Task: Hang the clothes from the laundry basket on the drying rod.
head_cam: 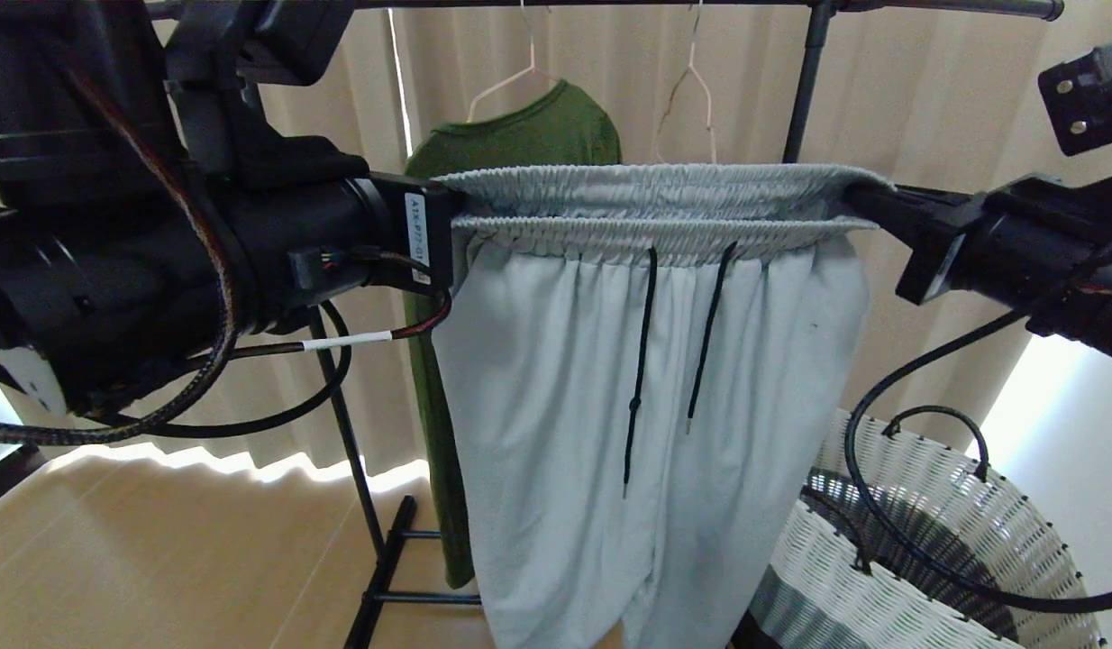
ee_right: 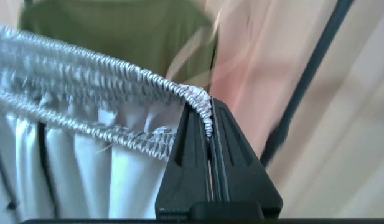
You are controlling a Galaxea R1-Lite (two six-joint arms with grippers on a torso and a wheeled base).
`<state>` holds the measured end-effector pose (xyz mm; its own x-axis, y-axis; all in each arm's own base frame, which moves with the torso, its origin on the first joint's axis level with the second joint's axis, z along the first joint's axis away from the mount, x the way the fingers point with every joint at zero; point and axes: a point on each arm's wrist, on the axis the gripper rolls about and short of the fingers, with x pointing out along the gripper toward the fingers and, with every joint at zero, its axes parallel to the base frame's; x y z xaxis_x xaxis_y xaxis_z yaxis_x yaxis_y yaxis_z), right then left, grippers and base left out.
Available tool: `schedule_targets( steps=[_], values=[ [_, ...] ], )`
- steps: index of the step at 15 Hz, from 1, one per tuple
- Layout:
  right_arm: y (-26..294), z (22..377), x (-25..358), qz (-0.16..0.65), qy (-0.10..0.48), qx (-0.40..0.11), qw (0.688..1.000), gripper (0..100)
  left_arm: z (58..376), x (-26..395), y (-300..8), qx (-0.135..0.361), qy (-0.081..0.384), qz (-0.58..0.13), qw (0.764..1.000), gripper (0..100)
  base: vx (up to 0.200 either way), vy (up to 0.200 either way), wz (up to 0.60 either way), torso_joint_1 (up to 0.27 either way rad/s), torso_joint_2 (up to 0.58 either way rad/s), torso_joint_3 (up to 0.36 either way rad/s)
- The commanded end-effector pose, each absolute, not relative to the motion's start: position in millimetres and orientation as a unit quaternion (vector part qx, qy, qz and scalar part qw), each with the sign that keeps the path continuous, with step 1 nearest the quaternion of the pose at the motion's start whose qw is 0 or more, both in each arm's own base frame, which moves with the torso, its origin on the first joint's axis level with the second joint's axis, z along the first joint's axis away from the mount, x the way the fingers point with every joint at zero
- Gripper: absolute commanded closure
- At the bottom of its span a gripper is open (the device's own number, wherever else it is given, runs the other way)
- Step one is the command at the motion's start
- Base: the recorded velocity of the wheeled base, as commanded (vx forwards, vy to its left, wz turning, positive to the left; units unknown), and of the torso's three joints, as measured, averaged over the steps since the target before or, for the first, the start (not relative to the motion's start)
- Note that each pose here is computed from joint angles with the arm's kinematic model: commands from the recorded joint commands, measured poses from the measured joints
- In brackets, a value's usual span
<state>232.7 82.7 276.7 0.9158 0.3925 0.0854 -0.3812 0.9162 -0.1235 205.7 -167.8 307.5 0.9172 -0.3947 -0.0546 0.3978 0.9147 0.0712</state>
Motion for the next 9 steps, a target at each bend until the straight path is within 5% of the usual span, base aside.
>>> schedule_targets(
  steps=[1,9],
  values=[
    [78.2,281.7,218.9,0.199,-0.068,-0.051,0.976,100,303.9,209.1,-170.4,0.042,0.022,-0.202,0.978,100,0.000,0.000,0.00,0.000,0.00,0.000],
    [77.6,282.7,217.4,0.199,-0.067,-0.051,0.976,100,304.1,208.1,-170.2,0.044,0.020,-0.204,0.978,100,0.000,0.000,0.00,0.000,0.00,0.000]
  ],
)
